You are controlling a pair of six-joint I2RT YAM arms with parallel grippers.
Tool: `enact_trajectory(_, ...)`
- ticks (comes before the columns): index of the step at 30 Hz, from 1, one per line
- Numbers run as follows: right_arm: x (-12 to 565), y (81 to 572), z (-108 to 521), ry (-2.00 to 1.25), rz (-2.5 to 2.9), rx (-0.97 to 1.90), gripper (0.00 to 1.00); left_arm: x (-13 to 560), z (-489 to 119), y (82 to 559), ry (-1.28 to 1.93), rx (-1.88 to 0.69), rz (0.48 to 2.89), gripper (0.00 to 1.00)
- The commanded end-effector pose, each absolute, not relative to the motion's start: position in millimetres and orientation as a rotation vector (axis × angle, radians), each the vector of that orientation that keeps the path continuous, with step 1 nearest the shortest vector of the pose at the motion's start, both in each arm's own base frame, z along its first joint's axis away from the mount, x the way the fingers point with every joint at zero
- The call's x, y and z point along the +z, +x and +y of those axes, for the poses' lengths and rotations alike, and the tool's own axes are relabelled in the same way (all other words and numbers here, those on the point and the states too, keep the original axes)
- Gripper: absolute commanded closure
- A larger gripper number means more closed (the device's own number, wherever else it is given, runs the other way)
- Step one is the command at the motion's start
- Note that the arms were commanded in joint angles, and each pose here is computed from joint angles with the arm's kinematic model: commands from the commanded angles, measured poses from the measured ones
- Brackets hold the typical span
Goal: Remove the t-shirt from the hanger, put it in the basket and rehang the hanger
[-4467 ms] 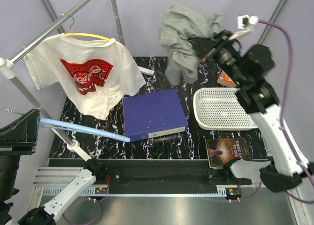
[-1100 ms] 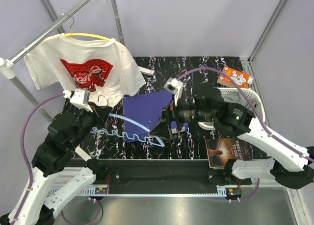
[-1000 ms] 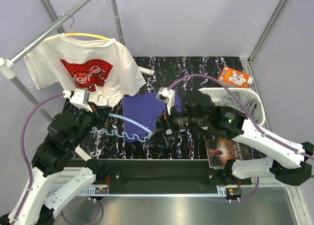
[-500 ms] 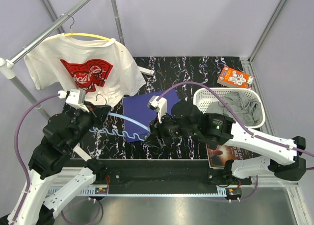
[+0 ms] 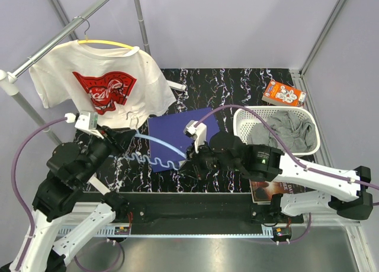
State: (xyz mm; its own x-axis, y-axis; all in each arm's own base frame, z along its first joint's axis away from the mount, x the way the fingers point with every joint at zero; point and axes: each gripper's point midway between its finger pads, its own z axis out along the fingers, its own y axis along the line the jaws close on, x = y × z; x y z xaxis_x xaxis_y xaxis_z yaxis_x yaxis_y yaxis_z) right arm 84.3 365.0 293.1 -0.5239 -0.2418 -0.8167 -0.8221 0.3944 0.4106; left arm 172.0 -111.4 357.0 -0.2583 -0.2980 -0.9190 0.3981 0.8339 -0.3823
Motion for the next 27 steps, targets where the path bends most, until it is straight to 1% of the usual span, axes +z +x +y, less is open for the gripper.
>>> enact_trajectory(1,310.3,102.2,345.0,-0.748,1.941,1.06,1.0,400.6,-108.8,153.4,0.113,-0.732,1.554,0.63)
enact_trajectory(2,312.0,104.8,339.8,-0.726,1.932,1.047,1.0,401.3,-105.9,148.9,0.116,-0.729,1.555,0.58)
enact_trajectory(4,314.9,108.4,334.8,-0.708,1.919,1.027,1.0,402.4,-101.8,143.7,0.111,-0.728,1.55,0.43)
enact_trajectory(5,319.2,113.1,329.7,-0.686,1.9,1.003,1.0,403.6,-97.7,138.1,0.106,-0.729,1.544,0.4)
enact_trajectory(7,326.7,118.8,324.4,-0.663,1.865,0.98,1.0,409.7,-93.0,128.9,0.108,-0.738,1.524,0.37)
enact_trajectory(10,353.4,123.3,324.4,-0.691,1.752,0.978,1.0,413.8,-80.6,113.1,0.096,-0.734,1.504,0.35)
enact_trajectory(12,382.5,123.1,332.4,-0.735,1.653,0.994,1.0,407.9,-70.0,104.5,0.06,-0.724,1.515,0.34)
enact_trajectory(15,416.0,123.0,352.2,-0.827,1.526,0.998,1.0,397.7,-55.4,93.6,-0.019,-0.729,1.516,0.33)
enact_trajectory(16,413.4,126.5,365.0,-0.861,1.519,0.978,1.0,391.6,-53.2,92.5,-0.037,-0.732,1.519,0.33)
enact_trajectory(17,434.4,130.4,367.5,-0.869,1.455,0.955,1.0,389.7,-44.5,84.7,-0.081,-0.745,1.493,0.32)
enact_trajectory(19,434.6,140.7,386.9,-0.908,1.438,0.899,1.0,384.6,-37.5,79.3,-0.115,-0.75,1.48,0.31)
enact_trajectory(20,456.1,143.9,388.8,-0.895,1.39,0.889,1.0,382.5,-30.9,73.6,-0.137,-0.75,1.469,0.31)
enact_trajectory(22,458.0,153.2,406.5,-0.904,1.385,0.859,1.0,385.4,-22.9,65.2,-0.148,-0.746,1.453,0.3)
enact_trajectory(23,475.6,154.3,409.3,-0.899,1.344,0.859,1.0,381.9,-20.8,62.9,-0.149,-0.737,1.47,0.3)
enact_trajectory(25,473.1,166.1,424.8,-0.89,1.364,0.833,1.0,384.8,-17.7,59.3,-0.146,-0.729,1.476,0.3)
enact_trajectory(27,487.7,183.0,422.7,-0.827,1.388,0.831,1.0,383.8,-16.8,57.4,-0.143,-0.724,1.49,0.3)
